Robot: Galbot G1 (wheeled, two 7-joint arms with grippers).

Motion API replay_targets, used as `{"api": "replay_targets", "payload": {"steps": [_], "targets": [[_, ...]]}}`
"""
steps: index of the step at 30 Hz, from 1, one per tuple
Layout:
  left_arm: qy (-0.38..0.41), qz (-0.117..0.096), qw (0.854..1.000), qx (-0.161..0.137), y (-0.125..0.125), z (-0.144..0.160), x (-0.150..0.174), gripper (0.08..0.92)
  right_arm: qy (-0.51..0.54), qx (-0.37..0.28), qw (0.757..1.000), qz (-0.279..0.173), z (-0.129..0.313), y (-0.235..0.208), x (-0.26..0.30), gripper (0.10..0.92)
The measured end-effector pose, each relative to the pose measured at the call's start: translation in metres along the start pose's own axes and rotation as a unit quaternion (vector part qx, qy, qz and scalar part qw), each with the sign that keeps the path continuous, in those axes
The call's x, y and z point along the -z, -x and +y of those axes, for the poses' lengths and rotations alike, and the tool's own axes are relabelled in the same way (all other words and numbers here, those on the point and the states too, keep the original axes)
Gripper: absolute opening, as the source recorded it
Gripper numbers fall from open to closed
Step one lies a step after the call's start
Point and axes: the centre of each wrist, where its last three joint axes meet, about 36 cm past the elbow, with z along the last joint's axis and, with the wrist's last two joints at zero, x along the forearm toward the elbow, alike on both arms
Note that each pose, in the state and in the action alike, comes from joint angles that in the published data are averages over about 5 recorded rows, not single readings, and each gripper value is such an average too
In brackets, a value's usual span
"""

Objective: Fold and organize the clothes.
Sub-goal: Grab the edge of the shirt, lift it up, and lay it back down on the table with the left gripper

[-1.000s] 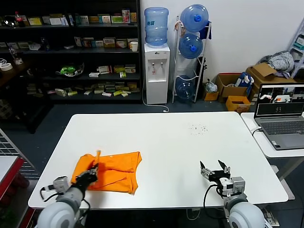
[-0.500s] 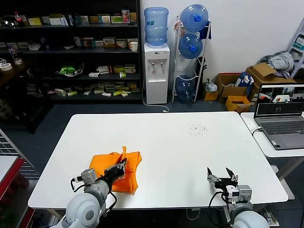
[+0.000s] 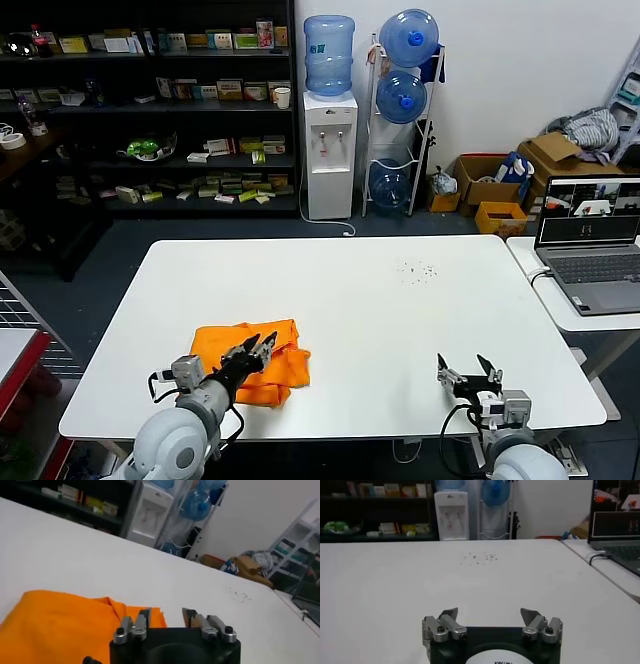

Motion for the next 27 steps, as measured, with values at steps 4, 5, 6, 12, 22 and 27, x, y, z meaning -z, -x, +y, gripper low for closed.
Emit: {"api": "replay_targets", "payload": {"steps": [4,5,6,12,22,27], "targets": [[0.017,-0.003,1.000,0.016,-0.009,0.016,0.007,0.627,0.000,0.005,1.000,-0.001,0.001,0.002,0.001,0.823],[0.022,-0.004,1.000,0.021,-0.012,0.022,0.009,0.653,0.000,0.007,1.000,-0.001,0.001,0.002,0.002,0.823],[0.027,-0.004,0.999,0.027,-0.015,0.030,0.012,0.679,0.000,0.009,1.000,-0.001,0.001,0.002,0.002,0.823],[0.063,0.015,0.996,0.059,-0.027,0.091,0.030,0.809,0.001,0.019,1.000,0.000,0.002,0.004,0.002,0.823],[0.096,0.059,0.992,0.058,-0.031,0.153,0.052,0.823,0.002,0.026,1.000,0.000,0.004,0.006,0.001,0.823],[0.101,0.073,0.991,0.050,-0.028,0.163,0.054,0.823,0.002,0.024,1.000,0.001,0.003,0.005,0.000,0.823]]}}
